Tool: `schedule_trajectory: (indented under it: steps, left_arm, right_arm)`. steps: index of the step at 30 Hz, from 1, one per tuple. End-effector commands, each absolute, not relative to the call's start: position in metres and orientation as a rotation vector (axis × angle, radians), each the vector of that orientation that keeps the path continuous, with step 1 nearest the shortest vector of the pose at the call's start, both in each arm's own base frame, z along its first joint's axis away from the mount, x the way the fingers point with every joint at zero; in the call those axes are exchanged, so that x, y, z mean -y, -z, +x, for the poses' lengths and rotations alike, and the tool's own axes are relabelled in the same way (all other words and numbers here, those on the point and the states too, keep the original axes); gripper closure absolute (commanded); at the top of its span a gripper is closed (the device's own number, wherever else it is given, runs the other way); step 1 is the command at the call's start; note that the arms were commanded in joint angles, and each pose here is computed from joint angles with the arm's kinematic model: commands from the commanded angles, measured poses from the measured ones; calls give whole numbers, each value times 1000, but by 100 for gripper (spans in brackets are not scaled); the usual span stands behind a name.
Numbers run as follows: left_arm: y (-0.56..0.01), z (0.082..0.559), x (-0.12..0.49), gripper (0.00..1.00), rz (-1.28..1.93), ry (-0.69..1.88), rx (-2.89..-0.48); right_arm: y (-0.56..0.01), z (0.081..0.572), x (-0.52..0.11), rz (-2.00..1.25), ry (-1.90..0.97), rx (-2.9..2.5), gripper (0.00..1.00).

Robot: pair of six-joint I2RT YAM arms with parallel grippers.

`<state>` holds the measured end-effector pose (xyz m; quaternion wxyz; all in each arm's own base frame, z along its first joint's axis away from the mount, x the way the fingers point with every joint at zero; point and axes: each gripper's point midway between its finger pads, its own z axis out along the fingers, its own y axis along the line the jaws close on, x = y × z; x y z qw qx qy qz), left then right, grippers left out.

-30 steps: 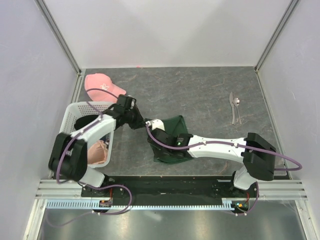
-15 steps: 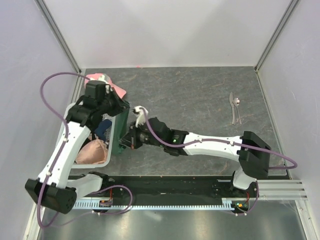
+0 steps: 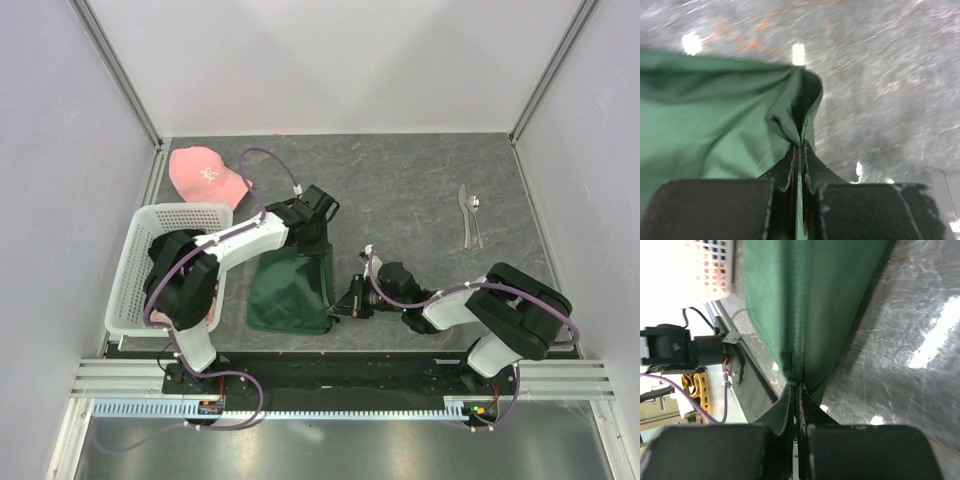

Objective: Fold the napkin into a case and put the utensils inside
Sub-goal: Turn over the upper triangle folded napkin at the center of the board.

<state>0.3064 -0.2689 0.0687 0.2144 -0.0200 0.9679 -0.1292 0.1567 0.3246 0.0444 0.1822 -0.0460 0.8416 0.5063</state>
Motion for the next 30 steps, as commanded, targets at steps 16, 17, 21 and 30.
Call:
schedule_trajectory:
  steps: [16,17,21,30]
  left_arm:
    - [-159,336,353,4,86,833,-2378]
    - [-164,330,349,4,111,834,-2367]
    - [-167,292,319,7,171,841,-2384]
    - [-112,196,307,39,226,937,-2480]
  right_arm:
    - [-18,166,-230,-126,-906,-2563,33]
    - [-25,173,-224,-98,-881,-2546,29]
    - [-29,194,-203,-33,-759,-2553,22]
    - [-35,251,-222,-74,-814,-2541,33]
